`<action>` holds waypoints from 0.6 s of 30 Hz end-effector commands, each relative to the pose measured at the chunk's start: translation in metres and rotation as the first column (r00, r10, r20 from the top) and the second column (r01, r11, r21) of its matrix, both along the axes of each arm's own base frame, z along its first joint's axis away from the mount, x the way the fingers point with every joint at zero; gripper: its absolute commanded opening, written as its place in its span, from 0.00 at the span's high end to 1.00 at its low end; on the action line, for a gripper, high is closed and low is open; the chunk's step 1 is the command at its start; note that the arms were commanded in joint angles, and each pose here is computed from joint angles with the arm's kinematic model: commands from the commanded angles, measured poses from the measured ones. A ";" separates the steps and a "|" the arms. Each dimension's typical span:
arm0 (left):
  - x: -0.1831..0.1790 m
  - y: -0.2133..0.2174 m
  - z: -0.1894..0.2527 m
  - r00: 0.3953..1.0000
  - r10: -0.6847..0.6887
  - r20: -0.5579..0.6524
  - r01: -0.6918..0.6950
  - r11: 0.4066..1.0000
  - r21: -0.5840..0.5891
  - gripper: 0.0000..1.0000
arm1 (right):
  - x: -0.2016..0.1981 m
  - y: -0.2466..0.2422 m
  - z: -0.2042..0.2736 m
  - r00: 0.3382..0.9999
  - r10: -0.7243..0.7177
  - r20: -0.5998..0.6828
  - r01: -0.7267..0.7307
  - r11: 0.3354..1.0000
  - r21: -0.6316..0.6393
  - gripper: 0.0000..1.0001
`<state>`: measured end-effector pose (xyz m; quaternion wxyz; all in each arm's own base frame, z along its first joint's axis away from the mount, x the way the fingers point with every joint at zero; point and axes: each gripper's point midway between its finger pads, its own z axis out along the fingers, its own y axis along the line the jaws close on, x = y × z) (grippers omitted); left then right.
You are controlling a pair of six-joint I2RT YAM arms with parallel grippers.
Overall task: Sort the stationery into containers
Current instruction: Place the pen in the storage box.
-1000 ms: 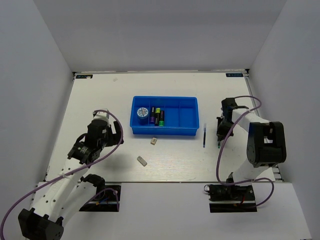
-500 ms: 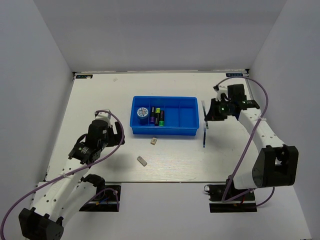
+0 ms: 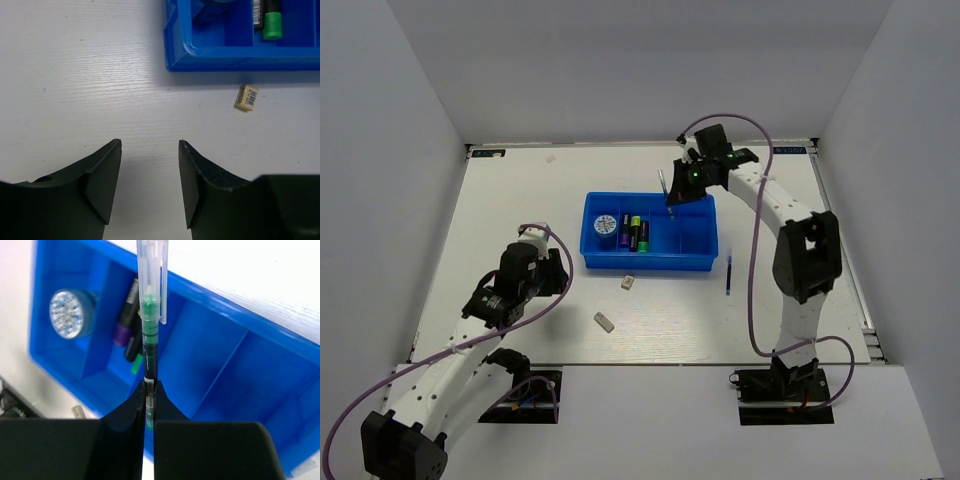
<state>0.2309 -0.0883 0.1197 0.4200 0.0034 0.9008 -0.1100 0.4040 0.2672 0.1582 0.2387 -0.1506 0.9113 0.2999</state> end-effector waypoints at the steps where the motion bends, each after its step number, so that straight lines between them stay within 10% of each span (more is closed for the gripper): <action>1: 0.004 -0.008 0.009 0.998 -0.037 0.052 0.038 0.999 -0.029 0.40 | 0.009 -0.002 -0.001 0.994 -0.105 -0.029 0.103 0.991 -0.086 1.00; 9: 0.005 -0.009 0.010 0.998 -0.041 0.054 0.043 0.999 -0.031 0.37 | -0.020 -0.002 -0.036 0.990 -0.105 -0.095 0.086 0.979 -0.187 1.00; 18: 0.004 -0.009 0.013 0.997 -0.043 0.066 0.046 0.998 -0.038 0.35 | -0.044 0.006 -0.040 0.996 -0.032 -0.081 0.013 0.975 -0.220 0.55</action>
